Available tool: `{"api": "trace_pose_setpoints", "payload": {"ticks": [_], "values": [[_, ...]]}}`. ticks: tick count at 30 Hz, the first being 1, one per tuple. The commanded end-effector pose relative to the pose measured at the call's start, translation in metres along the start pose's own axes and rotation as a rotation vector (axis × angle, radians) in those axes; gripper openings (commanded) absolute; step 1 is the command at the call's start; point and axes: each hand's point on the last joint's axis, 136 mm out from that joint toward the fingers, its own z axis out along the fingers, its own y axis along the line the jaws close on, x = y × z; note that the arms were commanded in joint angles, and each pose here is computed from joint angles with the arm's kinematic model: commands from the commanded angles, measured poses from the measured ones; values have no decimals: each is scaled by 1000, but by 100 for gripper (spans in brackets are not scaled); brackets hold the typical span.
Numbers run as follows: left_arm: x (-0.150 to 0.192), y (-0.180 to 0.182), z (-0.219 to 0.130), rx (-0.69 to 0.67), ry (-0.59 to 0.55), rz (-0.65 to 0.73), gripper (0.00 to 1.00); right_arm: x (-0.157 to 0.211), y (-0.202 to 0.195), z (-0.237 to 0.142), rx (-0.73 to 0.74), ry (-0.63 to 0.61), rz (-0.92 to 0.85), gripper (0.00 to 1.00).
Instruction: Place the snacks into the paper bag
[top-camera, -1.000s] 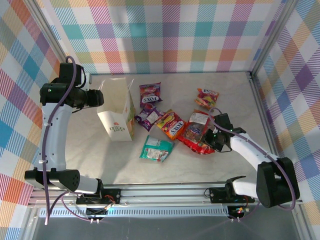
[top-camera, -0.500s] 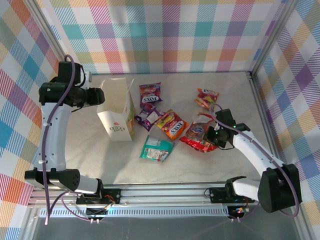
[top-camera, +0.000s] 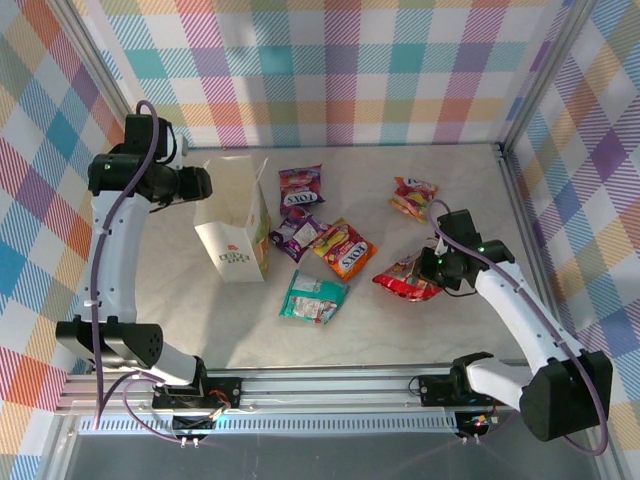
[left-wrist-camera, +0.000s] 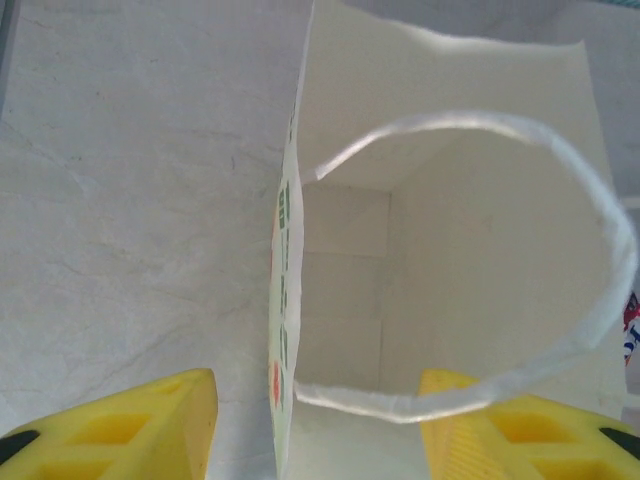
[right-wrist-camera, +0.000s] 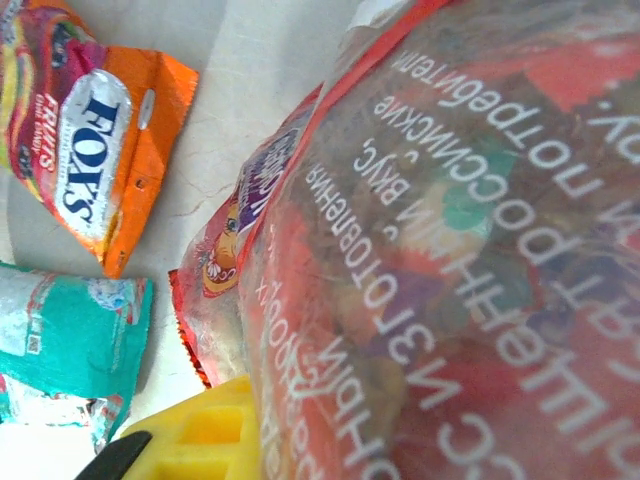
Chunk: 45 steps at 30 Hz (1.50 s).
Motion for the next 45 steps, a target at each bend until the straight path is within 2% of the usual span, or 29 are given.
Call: {"api": "trace_pose_setpoints", "payload": {"ticks": [1, 13, 24, 30, 37, 45], "values": [[-16, -3, -3, 20, -47, -16, 54, -27, 29, -34, -74, -124, -89, 0], [-21, -3, 9, 21, -41, -30, 35, -49, 85, -92, -87, -232, -309, 0], [-19, -4, 12, 29, -32, -58, 15, -78, 148, -150, -157, -408, -523, 0], [-18, -4, 12, 34, -44, -59, 13, -85, 187, -178, -206, -507, -657, 0], [-19, -9, 14, 64, -51, -80, 13, -92, 237, -203, -168, -627, -847, 0], [-19, -11, 13, 80, -57, -81, 13, -99, 279, -235, -197, -741, -922, 0]]}}
